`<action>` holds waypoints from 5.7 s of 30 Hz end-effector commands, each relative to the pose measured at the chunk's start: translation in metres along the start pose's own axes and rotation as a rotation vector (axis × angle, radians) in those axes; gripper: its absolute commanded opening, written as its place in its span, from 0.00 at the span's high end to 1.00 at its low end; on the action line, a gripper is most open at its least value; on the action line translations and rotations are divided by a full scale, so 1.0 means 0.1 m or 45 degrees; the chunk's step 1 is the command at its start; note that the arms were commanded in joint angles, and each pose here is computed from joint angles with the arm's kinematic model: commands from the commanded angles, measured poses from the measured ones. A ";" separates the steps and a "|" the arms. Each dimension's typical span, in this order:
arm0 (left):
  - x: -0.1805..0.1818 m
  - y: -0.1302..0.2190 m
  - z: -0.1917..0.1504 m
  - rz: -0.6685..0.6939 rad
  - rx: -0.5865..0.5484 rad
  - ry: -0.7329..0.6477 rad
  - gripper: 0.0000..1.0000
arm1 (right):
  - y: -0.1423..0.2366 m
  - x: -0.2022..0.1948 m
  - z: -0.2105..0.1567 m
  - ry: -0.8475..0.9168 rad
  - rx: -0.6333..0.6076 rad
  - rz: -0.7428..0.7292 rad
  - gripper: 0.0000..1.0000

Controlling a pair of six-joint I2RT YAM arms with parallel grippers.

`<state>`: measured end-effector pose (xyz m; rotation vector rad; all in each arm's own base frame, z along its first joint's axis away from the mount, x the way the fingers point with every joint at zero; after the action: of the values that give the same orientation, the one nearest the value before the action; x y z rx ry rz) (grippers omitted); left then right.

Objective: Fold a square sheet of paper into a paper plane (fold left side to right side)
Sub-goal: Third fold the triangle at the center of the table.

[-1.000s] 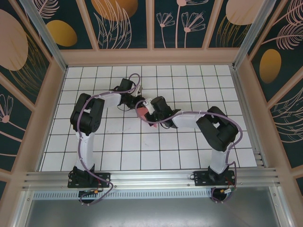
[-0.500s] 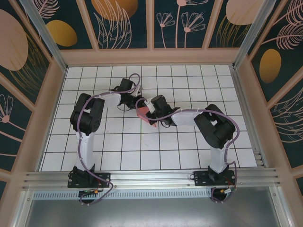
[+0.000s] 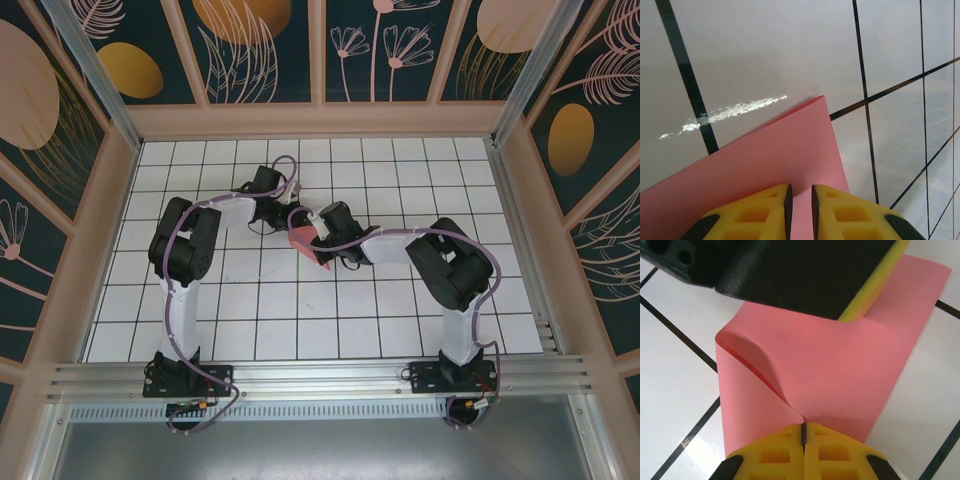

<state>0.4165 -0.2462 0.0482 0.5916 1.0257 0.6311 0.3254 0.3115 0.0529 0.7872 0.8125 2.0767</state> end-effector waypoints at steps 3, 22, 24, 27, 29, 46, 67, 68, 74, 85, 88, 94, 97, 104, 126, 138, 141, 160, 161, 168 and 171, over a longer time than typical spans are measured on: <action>0.14 -0.18 -0.25 0.055 0.114 0.036 0.78 | -0.04 -0.06 0.04 -0.037 0.012 -0.042 1.00; 0.13 -0.19 -0.26 0.055 0.116 0.035 0.78 | -0.07 -0.13 0.04 -0.054 0.035 -0.078 1.00; 0.12 -0.19 -0.26 0.054 0.115 0.034 0.78 | -0.09 -0.14 0.02 -0.055 0.047 -0.077 1.00; 0.12 -0.18 -0.25 0.054 0.113 0.033 0.78 | -0.09 -0.14 -0.02 -0.059 0.064 -0.075 1.00; 0.10 -0.17 -0.25 0.051 0.110 0.029 0.77 | -0.11 -0.15 -0.06 -0.064 0.083 -0.077 1.00; -0.06 0.39 0.41 0.075 -0.029 -0.043 0.62 | -0.18 -0.15 -0.24 -0.100 0.178 -0.056 1.00; -0.34 0.36 -0.19 -0.117 -0.006 0.107 0.80 | -0.18 -0.11 -0.18 -0.088 0.170 -0.046 1.00; -0.34 0.34 -0.21 -0.118 0.001 0.109 0.80 | -0.18 -0.11 -0.18 -0.089 0.171 -0.048 1.00; -0.35 0.29 -0.24 -0.107 0.009 0.109 0.80 | -0.19 -0.11 -0.19 -0.085 0.176 -0.052 1.00; -0.19 0.17 -0.49 -0.045 0.081 0.141 0.80 | -0.19 -0.11 -0.20 -0.082 0.181 -0.056 1.00; -0.15 0.16 -0.55 -0.029 0.094 0.148 0.81 | -0.19 -0.12 -0.20 -0.080 0.179 -0.061 1.00; -0.11 0.15 -0.64 -0.010 0.111 0.154 0.81 | -0.19 -0.12 -0.20 -0.081 0.182 -0.062 1.00; -0.06 0.12 -0.70 0.009 0.126 0.164 0.81 | -0.20 -0.12 -0.20 -0.081 0.180 -0.062 1.00; 0.08 0.06 -0.83 0.075 0.163 0.178 0.81 | -0.12 -0.04 -0.05 -0.112 0.133 -0.011 0.95; 0.14 0.03 -0.90 0.097 0.171 0.195 0.82 | 0.48 0.31 0.16 -0.265 0.188 0.341 0.59; 0.13 0.03 -0.89 0.097 0.170 0.191 0.82 | 0.25 0.21 -0.12 -0.354 0.336 0.352 0.64; 0.14 0.03 -0.89 0.100 0.171 0.190 0.82 | 0.24 0.19 -0.18 -0.365 0.355 0.346 0.64; 0.15 0.02 -0.88 0.106 0.173 0.187 0.82 | 0.17 0.03 -0.48 -0.375 0.469 0.209 0.76; 0.15 0.01 -0.89 0.107 0.176 0.186 0.82 | 0.17 0.02 -0.49 -0.375 0.474 0.202 0.76; 0.17 0.00 -0.89 0.115 0.180 0.186 0.82 | 0.19 -0.05 -0.63 -0.374 0.523 0.138 0.81; 0.17 0.00 -0.89 0.118 0.181 0.185 0.82 | 0.23 -0.07 -0.70 -0.378 0.541 0.125 0.82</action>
<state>0.3570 -0.2343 0.0432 0.5909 1.1543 0.6223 0.2901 0.2987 0.0505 1.3216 0.9346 1.9612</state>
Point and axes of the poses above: each hand's point on the last joint's axis, 136 mm out from that joint toward the fingers, its own y axis back along the fingers, its own x axis along the line the jaws close on, z = x × y, the point moved 4 cm from there along y, back along the fingers, and after that the axes turned 12 degrees about -y, right-handed, at the moved point
